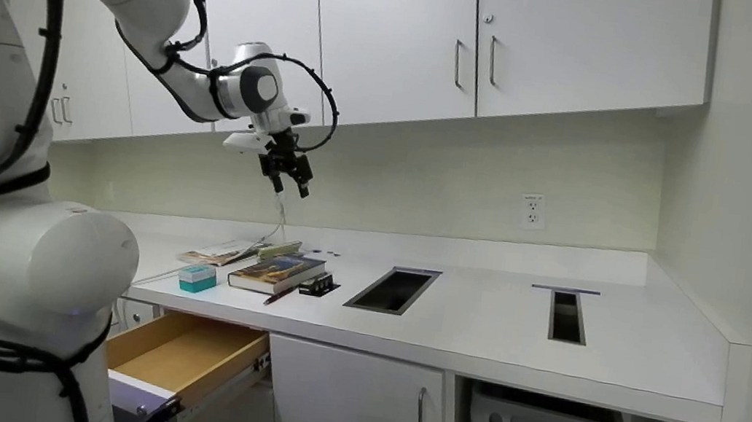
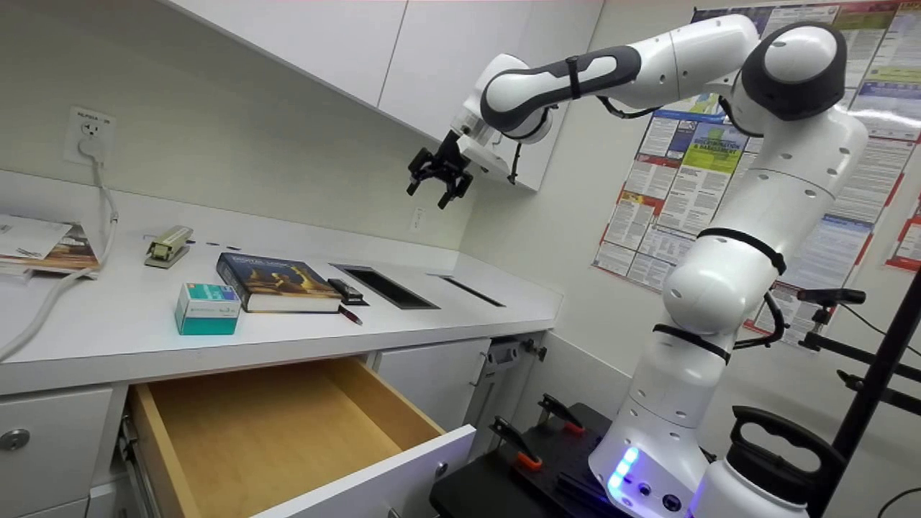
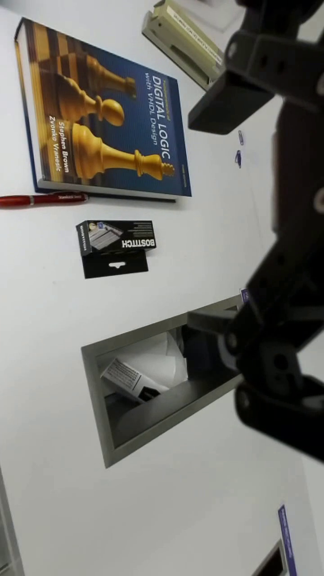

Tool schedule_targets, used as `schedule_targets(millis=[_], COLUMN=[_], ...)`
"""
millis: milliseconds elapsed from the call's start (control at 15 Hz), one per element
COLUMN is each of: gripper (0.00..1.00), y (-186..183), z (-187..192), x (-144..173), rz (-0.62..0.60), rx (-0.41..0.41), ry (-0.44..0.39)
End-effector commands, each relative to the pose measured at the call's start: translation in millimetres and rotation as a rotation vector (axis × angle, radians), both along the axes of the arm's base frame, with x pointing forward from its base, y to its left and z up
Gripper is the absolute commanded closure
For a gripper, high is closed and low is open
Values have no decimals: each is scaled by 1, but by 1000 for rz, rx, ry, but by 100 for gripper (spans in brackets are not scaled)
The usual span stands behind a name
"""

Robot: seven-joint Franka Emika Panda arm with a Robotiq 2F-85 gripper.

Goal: Put the black box in the open drawer

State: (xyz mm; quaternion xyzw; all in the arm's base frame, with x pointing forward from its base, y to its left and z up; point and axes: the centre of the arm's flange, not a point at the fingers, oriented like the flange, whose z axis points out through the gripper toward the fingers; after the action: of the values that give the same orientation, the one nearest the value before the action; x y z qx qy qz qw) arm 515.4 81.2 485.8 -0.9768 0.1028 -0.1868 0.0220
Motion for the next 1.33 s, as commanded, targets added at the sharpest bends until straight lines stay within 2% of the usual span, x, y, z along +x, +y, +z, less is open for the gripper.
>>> schedule_targets(millis=[0,333,600,933,1267], gripper=[0,0,0,0,0], y=[4,5,15,27,38], z=[-6,-12,-56,-123,-175], x=[5,19,52,83,108], rz=[0,-15,28,117,159], rx=[-2,-13,-66,-41,-95], ry=[1,-2,12,49,66])
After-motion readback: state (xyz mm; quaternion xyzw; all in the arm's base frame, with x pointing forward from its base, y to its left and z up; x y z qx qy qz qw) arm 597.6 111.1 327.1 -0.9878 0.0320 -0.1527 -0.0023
